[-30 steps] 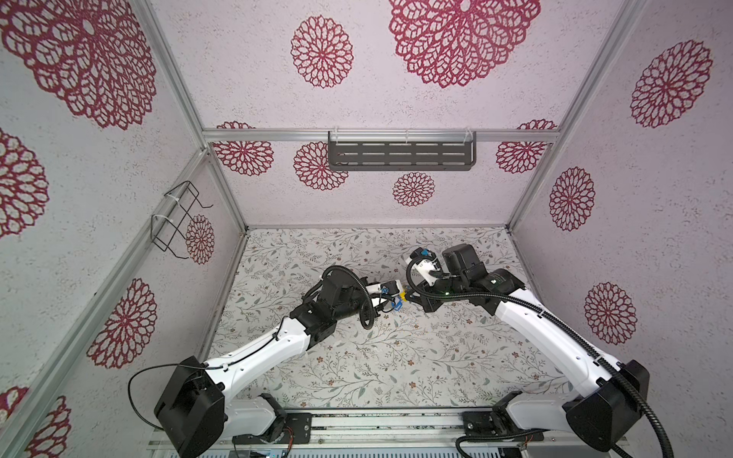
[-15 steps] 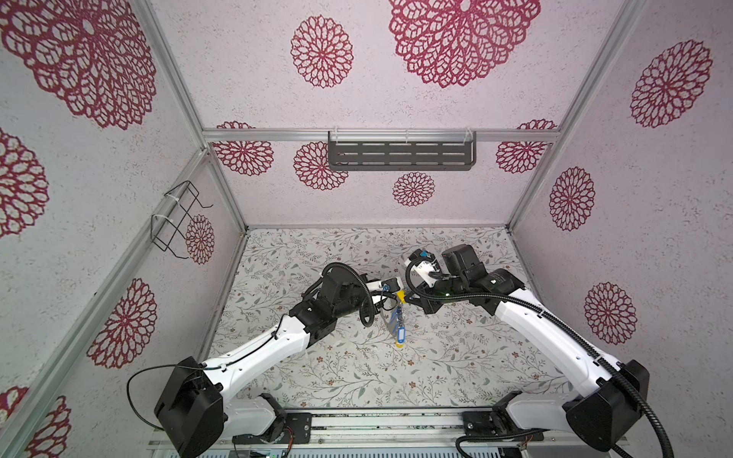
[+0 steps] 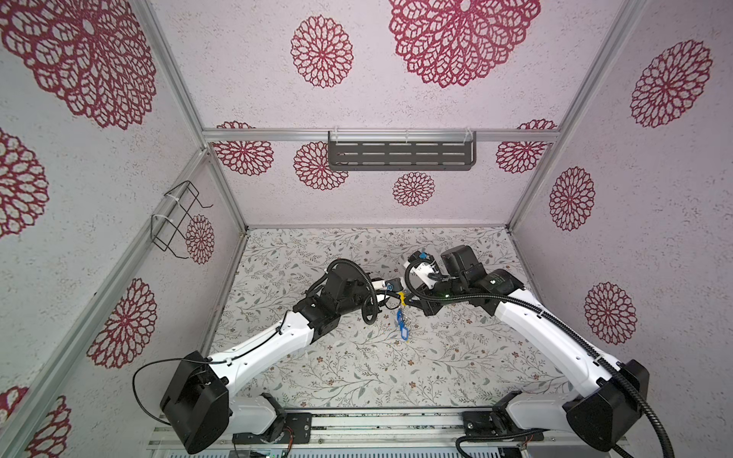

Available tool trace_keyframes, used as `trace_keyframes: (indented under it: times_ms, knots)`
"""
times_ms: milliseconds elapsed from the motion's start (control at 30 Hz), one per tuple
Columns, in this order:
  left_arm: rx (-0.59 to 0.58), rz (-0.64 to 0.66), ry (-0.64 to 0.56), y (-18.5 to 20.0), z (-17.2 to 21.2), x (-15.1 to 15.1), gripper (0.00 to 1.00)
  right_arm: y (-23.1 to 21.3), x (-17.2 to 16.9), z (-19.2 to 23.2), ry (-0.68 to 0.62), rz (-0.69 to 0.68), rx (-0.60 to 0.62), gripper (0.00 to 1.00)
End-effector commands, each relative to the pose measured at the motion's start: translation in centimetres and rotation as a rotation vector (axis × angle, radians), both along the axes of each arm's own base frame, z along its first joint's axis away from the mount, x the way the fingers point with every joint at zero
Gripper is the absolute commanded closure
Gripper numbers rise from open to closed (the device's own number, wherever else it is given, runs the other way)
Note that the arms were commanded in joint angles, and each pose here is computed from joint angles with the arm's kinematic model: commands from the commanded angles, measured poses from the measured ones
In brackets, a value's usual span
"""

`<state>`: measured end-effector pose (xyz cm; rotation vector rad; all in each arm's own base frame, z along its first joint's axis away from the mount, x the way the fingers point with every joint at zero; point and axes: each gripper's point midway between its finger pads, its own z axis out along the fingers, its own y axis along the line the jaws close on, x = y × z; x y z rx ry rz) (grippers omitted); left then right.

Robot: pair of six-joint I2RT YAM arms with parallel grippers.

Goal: Remove the keys from the keyring

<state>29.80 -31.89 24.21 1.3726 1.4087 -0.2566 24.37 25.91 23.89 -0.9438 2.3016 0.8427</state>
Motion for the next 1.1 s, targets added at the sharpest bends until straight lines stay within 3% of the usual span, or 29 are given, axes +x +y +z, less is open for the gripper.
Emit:
trace_keyframes:
  times_ms: [0,267,600,867,1067]
  knots:
    - [0.01,-0.021,-0.01,-0.6,0.3,0.1,0.77,0.9,-0.3,3.2,-0.085,0.055,0.057,1.0]
    - [0.029,-0.043,0.008,-0.7,-0.2,-0.2,0.78,1.1,-0.4,3.3,-0.089,0.06,0.05,1.0]
    - [0.018,-0.062,0.0,-0.1,0.2,-1.3,0.57,0.8,-0.3,3.0,-0.094,0.058,0.023,1.0]
    - [0.017,-0.108,0.027,-0.6,0.0,-2.0,0.54,-0.1,0.2,1.7,-0.129,0.054,-0.06,1.0]
    - [0.026,-0.157,0.087,-1.2,-1.0,-3.0,0.56,0.1,0.7,2.6,-0.175,0.052,-0.049,1.0]
